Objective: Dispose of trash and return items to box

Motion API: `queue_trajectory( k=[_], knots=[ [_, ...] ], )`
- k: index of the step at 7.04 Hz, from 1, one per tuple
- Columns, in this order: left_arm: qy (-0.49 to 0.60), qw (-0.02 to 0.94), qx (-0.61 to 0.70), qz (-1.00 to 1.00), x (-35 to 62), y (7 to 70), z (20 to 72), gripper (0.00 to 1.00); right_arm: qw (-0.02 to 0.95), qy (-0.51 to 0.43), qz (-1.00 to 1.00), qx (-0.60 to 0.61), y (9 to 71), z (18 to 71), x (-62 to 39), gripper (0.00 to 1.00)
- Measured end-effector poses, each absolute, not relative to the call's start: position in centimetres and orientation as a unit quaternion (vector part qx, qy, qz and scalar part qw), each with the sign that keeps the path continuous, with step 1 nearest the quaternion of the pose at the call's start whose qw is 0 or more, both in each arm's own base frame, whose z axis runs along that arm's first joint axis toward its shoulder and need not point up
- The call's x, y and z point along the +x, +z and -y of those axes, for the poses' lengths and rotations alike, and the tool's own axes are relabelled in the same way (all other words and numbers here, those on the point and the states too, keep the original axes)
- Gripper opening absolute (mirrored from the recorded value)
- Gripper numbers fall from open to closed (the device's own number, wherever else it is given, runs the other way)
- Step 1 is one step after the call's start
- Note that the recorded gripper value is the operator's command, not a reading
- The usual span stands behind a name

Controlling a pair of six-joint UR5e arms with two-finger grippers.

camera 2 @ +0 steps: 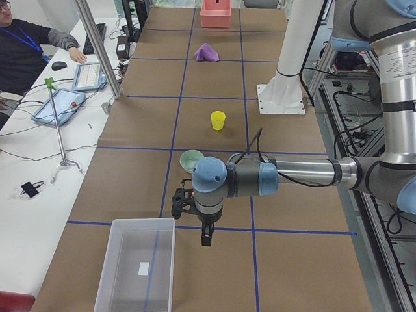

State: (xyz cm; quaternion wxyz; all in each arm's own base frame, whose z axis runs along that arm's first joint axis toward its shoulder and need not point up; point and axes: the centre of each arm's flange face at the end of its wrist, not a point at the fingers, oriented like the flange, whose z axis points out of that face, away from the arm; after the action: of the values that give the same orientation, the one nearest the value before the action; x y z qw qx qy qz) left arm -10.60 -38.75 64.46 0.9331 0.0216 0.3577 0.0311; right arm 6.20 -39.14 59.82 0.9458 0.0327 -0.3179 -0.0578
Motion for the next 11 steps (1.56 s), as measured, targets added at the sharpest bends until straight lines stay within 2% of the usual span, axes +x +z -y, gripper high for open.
queue_trajectory(
  k=[5, 8, 11],
  knots=[
    [0.04, 0.933, 0.035, -0.356, -10.4, 63.3, 39.4, 0.98, 0.944, -0.072, 0.32, 0.041, 58.9, 40.0, 5.4, 1.0],
    [0.093, 0.919, 0.128, -0.36, -9.1, 57.8, 45.9, 0.98, 0.935, -0.119, 0.327, 0.074, 55.2, 43.6, 2.4, 1.0],
    [0.123, 0.895, 0.139, -0.405, -3.9, 55.6, 48.0, 0.98, 0.929, -0.127, 0.337, 0.084, 51.8, 44.9, -0.7, 1.0]
  ],
)
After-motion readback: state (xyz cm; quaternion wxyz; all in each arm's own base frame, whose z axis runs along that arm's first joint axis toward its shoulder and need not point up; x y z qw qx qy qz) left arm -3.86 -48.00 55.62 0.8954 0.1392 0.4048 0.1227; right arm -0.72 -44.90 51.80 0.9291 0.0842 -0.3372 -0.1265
